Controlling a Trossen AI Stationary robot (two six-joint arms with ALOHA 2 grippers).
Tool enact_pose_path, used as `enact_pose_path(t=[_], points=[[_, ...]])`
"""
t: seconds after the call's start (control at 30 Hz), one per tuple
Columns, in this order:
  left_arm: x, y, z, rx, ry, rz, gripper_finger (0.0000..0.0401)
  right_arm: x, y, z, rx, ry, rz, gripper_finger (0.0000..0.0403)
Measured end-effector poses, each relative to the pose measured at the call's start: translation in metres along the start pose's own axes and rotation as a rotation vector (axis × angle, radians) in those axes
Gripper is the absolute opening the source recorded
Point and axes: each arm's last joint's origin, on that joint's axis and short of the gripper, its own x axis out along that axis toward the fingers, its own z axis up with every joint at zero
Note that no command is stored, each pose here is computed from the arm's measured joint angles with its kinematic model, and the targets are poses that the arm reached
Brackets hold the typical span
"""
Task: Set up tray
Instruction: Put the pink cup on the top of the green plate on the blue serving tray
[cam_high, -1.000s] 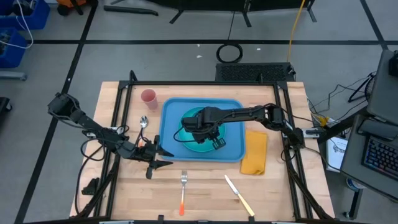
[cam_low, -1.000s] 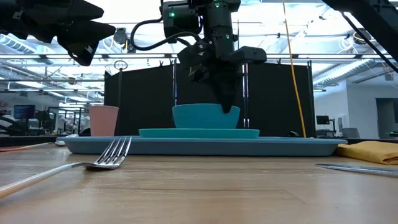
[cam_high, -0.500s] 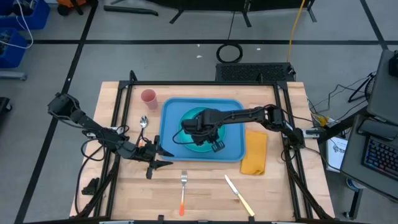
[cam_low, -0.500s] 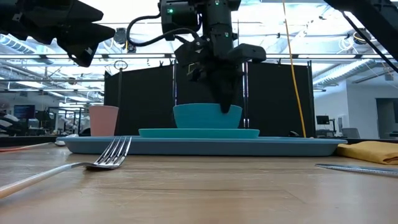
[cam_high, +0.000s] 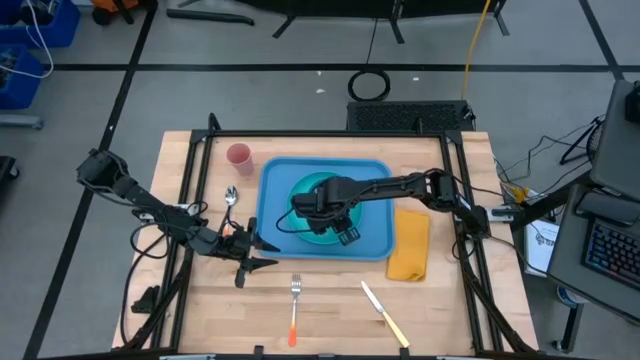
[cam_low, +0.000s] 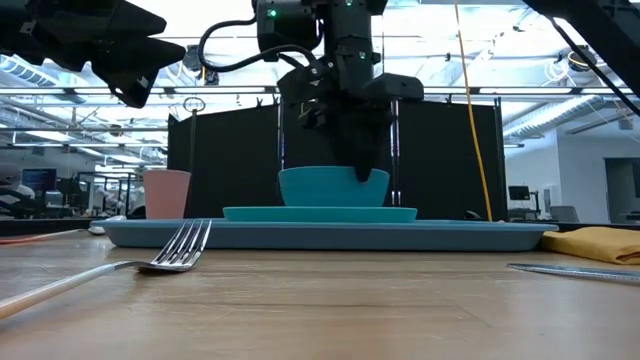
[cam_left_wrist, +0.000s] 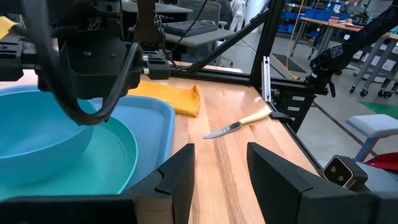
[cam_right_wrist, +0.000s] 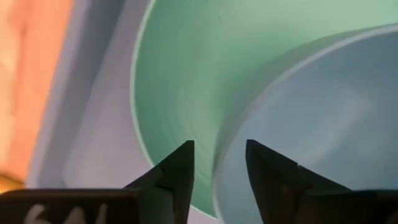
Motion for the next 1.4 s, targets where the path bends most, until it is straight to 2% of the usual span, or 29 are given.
enact_pose_path(t=[0.1, 0.27, 0.67, 0.87, 1.07, 1.13, 1.27, 1.4], points=[[0.0, 0.0, 0.0, 0.0, 0.0, 0.0, 0.015, -0.003, 0.002, 0.0, -0.008, 0.02, -0.053, 0.0155], [0.0, 0.0, 0.0, 0.0, 0.001, 0.0, 0.015, -0.017, 0.005, -0.003, 0.003, -0.017, -0.078, 0.0172], [0.0, -0.001, 0.0, -0.002, 0.003, -0.003, 0.015, -0.07, 0.015, -0.014, 0.138, -0.229, -0.139, 0.0174], [-0.001, -0.001, 0.0, -0.045, -0.003, 0.012, 0.015, -0.087, 0.027, -0.017, 0.171, -0.416, -0.022, 0.017], [0.001, 0.006, 0.005, -0.124, -0.076, 0.146, 0.015, -0.083, 0.047, -0.023, 0.156, -0.657, 0.011, 0.0169], [0.001, 0.008, 0.009, -0.166, -0.119, 0.159, 0.015, -0.076, 0.056, -0.027, 0.136, -0.751, -0.004, 0.0169], [0.003, 0.01, 0.01, -0.171, -0.111, 0.126, 0.015, -0.06, 0.077, -0.042, 0.105, -0.949, -0.052, 0.0169], [0.008, 0.018, 0.017, -0.175, -0.123, 0.202, 0.015, -0.044, 0.097, -0.06, 0.073, -1.146, -0.092, 0.0169]])
